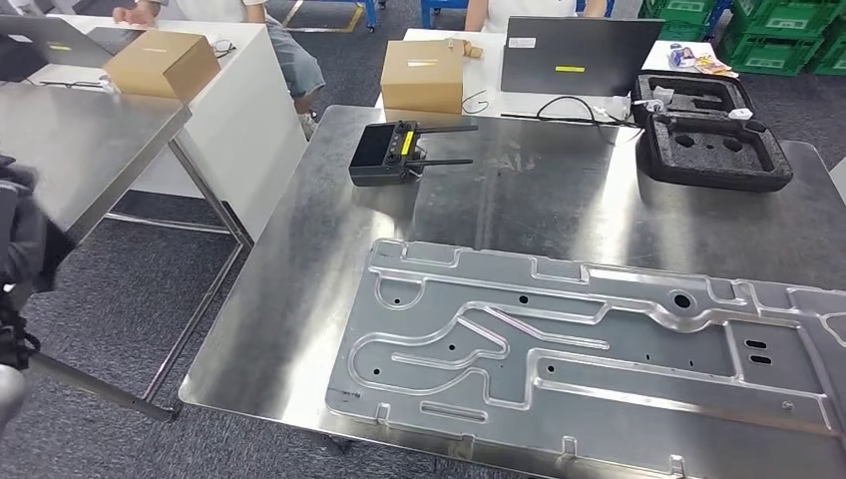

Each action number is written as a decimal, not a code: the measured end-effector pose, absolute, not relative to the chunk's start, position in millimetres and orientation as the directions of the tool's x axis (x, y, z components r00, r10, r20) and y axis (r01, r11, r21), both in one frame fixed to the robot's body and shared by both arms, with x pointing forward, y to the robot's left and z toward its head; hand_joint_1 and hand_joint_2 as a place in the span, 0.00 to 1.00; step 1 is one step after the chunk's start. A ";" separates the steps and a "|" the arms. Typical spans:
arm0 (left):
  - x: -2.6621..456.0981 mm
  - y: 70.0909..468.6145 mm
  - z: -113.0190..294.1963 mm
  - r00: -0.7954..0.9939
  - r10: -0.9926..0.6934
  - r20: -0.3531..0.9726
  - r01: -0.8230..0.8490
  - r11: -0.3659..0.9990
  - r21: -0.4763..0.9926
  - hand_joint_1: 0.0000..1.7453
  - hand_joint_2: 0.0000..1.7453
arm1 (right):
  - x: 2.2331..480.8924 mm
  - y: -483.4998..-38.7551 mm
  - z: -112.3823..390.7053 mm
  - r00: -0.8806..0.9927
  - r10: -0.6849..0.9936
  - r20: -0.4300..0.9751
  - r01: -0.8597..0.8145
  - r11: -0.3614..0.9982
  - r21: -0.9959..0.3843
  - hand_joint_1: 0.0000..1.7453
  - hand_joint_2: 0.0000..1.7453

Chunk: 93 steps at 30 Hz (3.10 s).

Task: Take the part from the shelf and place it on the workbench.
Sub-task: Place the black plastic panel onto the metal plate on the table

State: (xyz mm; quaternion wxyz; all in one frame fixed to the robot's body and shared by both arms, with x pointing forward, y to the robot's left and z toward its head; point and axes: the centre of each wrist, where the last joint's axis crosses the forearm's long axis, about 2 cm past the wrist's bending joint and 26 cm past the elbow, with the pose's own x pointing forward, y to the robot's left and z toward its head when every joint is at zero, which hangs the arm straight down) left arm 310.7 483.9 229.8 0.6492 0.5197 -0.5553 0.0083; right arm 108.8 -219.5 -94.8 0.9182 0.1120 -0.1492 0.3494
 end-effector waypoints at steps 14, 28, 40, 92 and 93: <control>323.6 475.6 222.1 0.306 -0.951 0.038 -0.401 -0.093 0.911 1.00 1.00 | 113.6 -211.2 -92.4 0.699 0.608 0.376 -0.684 0.722 0.104 0.00 0.00; 329.8 375.9 201.0 -0.096 -0.956 -0.276 -0.360 -0.225 0.906 1.00 1.00 | 113.1 -208.3 -92.1 0.693 0.612 0.382 -0.691 0.715 0.107 0.00 0.00; 325.0 310.0 187.8 -0.248 -0.952 -0.179 -0.332 -0.090 0.939 1.00 1.00 | 112.8 -207.4 -92.0 0.692 0.613 0.380 -0.692 0.714 0.109 0.00 0.00; 355.8 272.7 127.0 -0.020 -0.958 0.287 0.178 0.279 0.944 0.00 0.00 | 108.8 -199.2 -91.5 0.701 0.604 0.379 -0.687 0.714 0.135 0.00 0.00; 355.4 272.5 126.3 -0.022 -0.956 0.291 0.182 0.283 0.942 0.00 0.00 | 108.7 -199.2 -91.5 0.702 0.603 0.379 -0.687 0.714 0.135 0.00 0.00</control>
